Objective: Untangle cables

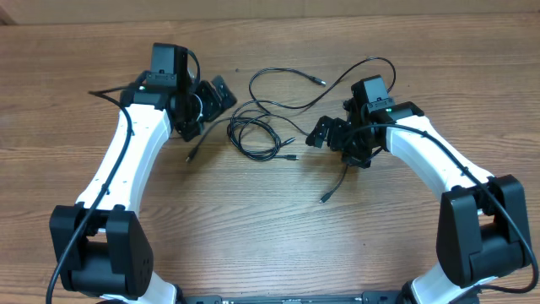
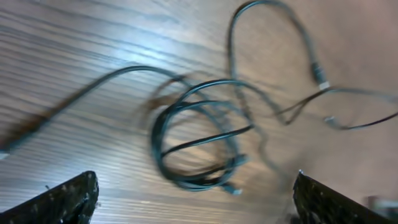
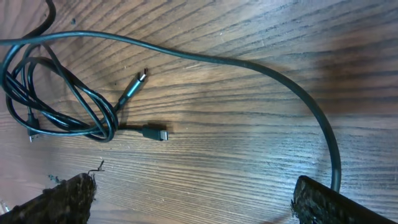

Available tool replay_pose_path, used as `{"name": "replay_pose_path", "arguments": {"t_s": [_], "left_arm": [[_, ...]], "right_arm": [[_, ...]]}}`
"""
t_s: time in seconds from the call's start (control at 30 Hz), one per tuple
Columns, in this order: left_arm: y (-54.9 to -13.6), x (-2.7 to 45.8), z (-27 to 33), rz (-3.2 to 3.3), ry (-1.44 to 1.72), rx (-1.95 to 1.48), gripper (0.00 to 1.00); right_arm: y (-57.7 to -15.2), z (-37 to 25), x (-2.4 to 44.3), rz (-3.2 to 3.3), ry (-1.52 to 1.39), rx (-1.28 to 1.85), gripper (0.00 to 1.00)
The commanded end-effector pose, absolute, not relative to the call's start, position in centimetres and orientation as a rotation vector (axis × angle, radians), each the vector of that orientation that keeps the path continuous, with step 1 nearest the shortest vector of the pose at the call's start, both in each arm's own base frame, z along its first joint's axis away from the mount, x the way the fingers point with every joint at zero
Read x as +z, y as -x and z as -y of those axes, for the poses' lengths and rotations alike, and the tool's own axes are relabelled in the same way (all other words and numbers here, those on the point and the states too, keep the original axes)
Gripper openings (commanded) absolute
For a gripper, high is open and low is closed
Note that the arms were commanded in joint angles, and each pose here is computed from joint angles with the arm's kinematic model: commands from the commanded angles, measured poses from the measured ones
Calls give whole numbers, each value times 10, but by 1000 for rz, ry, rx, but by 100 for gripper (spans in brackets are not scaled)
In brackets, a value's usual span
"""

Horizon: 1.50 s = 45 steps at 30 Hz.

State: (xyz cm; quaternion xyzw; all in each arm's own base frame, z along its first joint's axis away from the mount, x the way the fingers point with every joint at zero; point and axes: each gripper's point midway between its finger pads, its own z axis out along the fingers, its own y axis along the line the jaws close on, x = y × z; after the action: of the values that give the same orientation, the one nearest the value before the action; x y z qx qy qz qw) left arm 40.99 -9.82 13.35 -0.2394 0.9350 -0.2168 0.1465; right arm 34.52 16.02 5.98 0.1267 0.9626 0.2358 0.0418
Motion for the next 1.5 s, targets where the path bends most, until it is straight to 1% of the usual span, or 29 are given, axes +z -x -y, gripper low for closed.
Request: {"name": "replay_pose_path", "arguments": {"t_s": [0.0,0.2,0.33,0.43,0.53,0.57,0.63,0.67,0.83,1.13,1.23,1.37,1.47], "left_arm": [[-405,134,91,-2724,468,-429,100],[-394,121,103,-2758,447,-352,100],[-385,106,108,-2765,583,-329,100],[-365,80,103,-2769,784,-221,100],[-357,64,109,-2776,783,-222,100],[-356,61,110,-2777,776,-222,98],[-353,54,113,-2773,797,-231,88],[-351,49,115,-2760,842,-240,84],[-352,38,119,-2713,906,-284,86],[-366,38,121,-2654,913,-304,86],[-369,28,122,-2658,914,-302,86],[-365,2,124,-2711,918,-261,87],[-356,-17,132,-2783,922,-269,80]], "right_arm": [[-346,-157,57,-2944,-391,707,100],[-346,-158,57,-2944,-391,707,100],[-346,-158,57,-2944,-391,707,100],[-345,-157,57,-2948,-393,706,100],[-344,-157,56,-2951,-394,705,100],[-344,-157,56,-2951,-394,705,100],[-344,-157,56,-2951,-394,705,100],[-344,-157,56,-2951,-393,705,100],[-344,-157,56,-2953,-394,705,100],[-344,-158,56,-2952,-392,705,100],[-344,-158,56,-2952,-392,705,100],[-344,-158,56,-2952,-392,705,100],[-344,-158,56,-2952,-392,705,100]]}}
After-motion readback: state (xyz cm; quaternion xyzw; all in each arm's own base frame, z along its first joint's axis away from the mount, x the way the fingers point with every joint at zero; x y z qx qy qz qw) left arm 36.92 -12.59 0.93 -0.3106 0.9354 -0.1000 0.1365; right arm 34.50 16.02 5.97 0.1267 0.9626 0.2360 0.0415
